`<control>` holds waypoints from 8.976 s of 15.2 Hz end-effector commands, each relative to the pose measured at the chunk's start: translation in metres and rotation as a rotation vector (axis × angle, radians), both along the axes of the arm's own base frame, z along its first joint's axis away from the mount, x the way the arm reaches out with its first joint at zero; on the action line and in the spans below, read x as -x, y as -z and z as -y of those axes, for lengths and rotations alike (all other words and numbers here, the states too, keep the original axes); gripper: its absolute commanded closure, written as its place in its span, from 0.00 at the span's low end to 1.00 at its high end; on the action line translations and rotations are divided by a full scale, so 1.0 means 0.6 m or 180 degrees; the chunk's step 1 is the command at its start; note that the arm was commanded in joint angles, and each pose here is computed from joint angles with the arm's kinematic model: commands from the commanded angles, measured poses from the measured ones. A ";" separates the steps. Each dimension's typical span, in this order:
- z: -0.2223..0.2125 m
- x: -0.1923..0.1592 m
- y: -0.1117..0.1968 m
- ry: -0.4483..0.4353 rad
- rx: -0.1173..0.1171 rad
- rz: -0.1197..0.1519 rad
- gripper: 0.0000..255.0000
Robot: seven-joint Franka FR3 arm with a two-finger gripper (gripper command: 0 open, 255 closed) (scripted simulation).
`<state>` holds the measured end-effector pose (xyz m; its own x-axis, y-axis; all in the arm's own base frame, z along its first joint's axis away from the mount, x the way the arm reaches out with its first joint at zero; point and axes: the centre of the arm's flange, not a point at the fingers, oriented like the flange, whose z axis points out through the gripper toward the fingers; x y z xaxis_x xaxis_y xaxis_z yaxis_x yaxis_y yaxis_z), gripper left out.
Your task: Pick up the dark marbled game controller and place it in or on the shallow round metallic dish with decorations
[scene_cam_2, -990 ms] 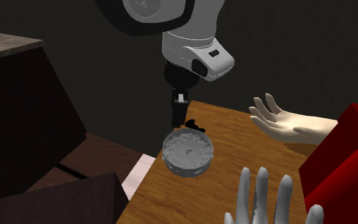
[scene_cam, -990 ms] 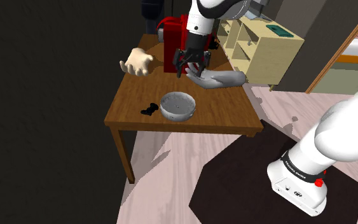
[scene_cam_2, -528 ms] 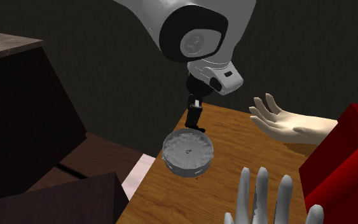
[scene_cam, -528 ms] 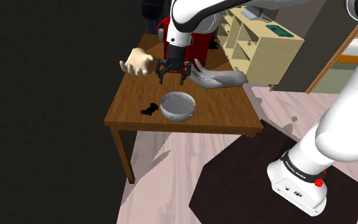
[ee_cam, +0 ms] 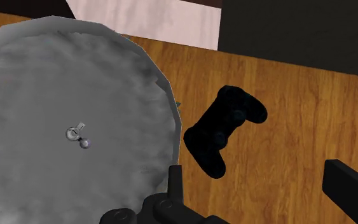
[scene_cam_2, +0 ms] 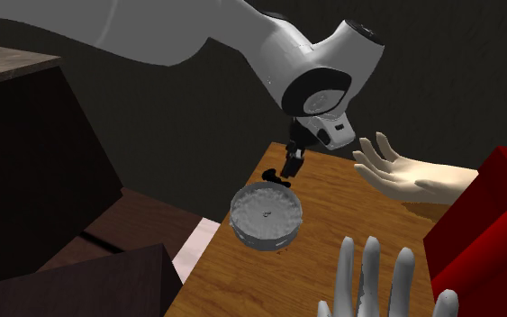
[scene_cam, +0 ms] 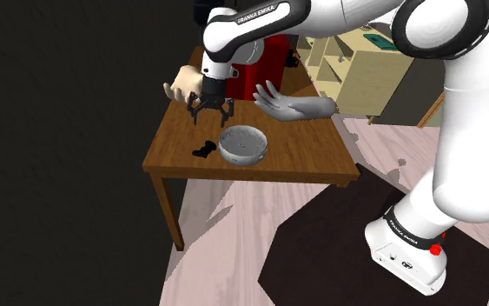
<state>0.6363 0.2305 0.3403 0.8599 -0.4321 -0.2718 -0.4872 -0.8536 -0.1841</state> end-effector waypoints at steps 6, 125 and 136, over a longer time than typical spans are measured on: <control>-0.030 -0.027 0.063 0.0108 -0.0040 -0.0067 0.00; 0.106 0.207 0.034 0.2797 0.0746 -0.0066 0.00; 0.115 0.208 -0.049 0.2797 0.0746 -0.0066 0.00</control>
<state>0.5113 0.1616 0.3693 0.1905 -0.9759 -0.1060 -0.9815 -0.1876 -0.0368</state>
